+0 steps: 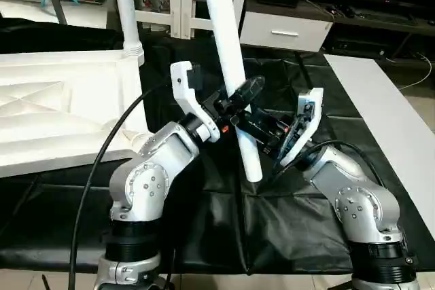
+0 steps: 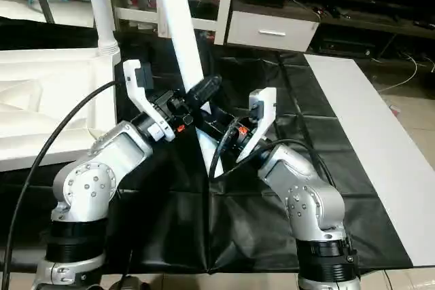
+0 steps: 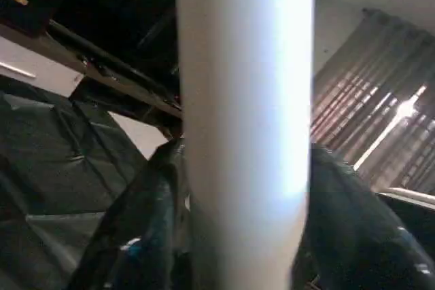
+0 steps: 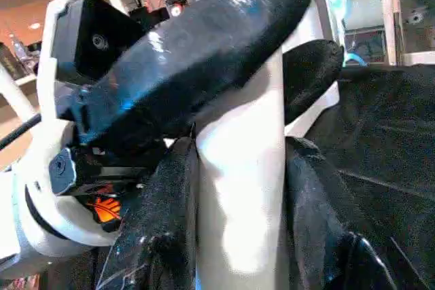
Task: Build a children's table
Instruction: Insert table leg to table base
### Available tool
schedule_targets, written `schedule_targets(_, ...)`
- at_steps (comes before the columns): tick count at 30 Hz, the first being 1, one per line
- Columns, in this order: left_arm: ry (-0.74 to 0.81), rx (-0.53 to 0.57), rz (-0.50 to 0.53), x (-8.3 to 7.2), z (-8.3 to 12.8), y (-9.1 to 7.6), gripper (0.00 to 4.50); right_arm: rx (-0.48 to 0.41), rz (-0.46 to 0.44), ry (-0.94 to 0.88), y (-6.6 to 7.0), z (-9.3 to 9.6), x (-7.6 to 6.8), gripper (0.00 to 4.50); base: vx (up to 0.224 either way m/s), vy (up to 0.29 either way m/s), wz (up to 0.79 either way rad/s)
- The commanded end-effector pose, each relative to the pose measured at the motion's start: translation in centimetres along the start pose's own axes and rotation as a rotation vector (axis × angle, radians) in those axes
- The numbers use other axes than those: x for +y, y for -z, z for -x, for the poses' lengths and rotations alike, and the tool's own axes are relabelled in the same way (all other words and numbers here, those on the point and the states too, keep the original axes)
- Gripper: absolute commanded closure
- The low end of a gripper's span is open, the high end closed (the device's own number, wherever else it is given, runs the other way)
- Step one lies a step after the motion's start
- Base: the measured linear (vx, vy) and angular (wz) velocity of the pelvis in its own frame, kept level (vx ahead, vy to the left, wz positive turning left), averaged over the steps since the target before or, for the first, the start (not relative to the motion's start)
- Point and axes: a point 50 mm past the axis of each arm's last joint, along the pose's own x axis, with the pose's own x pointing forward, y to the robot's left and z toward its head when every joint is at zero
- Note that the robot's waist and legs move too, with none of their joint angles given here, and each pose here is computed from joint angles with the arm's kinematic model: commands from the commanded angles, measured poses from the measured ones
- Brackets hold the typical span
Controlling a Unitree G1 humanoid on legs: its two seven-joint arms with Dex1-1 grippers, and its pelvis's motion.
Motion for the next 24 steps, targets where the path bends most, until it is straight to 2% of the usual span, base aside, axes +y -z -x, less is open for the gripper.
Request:
schedule_targets(1, -0.006, -0.01, -0.005, -0.25, -0.48, -0.17, 2.26, -0.023, 0.022, -0.008, -0.65, 0.19, 0.35, 3.13, 0.0, 0.0, 0.0)
schedule_targets(7, -0.006, -0.018, 0.0, -0.17, -0.46, -0.31, 2.74, -0.022, 0.024, -0.006, -0.66, 0.16, 0.34, 3.13, 0.0, 0.0, 0.0)
schedule_targets(17, 0.024, -0.019, -0.002, -0.17, -0.13, -0.73, 2.82, -0.014, 0.033, -0.007, -0.68, 0.25, 0.31, 3.13, 0.0, 0.0, 0.0)
schedule_targets(18, 0.024, -0.019, -0.002, -0.17, -0.12, -0.74, 2.82, -0.014, 0.033, -0.007, -0.68, 0.25, 0.3, 2.78, 0.0, 0.0, 0.0)
schedule_targets(19, 0.027, -0.021, 0.0, -0.11, -0.05, -0.89, 2.82, -0.012, 0.034, 0.007, -0.69, 0.26, 0.16, 2.78, 0.0, 0.0, 0.0)
schedule_targets(21, 0.028, -0.024, -0.001, -0.05, 0.01, -1.04, 2.82, -0.017, 0.021, 0.002, -0.73, 0.28, 0.14, 2.41, 0.0, 0.0, 0.0)
schedule_targets(24, 0.028, -0.03, -0.003, 0.0, 0.02, -1.16, 2.83, -0.015, 0.025, 0.004, -0.76, 0.27, 0.09, 2.35, 0.0, 0.0, 0.0)
